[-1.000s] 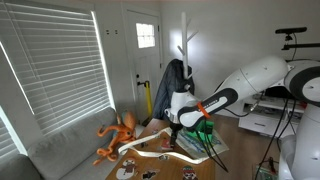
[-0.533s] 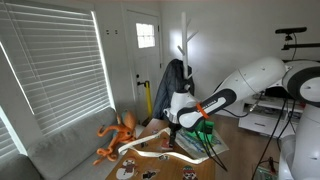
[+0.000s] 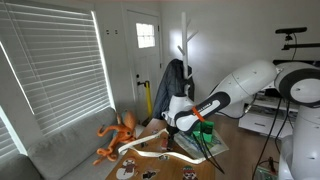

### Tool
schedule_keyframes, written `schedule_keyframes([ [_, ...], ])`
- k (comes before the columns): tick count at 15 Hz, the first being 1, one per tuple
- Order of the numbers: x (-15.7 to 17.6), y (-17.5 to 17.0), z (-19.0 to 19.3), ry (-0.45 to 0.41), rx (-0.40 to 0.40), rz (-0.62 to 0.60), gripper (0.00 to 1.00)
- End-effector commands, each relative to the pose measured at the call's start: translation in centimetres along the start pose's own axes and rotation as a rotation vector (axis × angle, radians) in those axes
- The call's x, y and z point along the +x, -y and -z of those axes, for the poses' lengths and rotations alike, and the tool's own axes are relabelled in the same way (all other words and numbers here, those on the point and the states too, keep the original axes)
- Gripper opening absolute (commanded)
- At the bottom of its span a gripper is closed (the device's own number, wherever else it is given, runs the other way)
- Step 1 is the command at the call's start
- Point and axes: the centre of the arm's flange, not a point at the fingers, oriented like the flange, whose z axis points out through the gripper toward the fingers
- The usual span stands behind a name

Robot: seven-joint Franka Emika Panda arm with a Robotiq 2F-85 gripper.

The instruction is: Move the book to the front left corner of the table

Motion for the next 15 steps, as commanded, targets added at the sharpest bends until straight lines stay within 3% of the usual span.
schedule_keyframes([
  [1, 0.9, -1.1, -0.5, -0.024, 0.027, -0.046, 1.00],
  [13, 0.8, -1.7, -2.0, 0.026, 0.026, -0.014, 1.00],
  [14, 0.7, -1.7, -2.0, 0.023, 0.025, -0.015, 0.75],
  [15, 0.8, -1.7, -1.8, 0.017, 0.023, -0.017, 0.74],
])
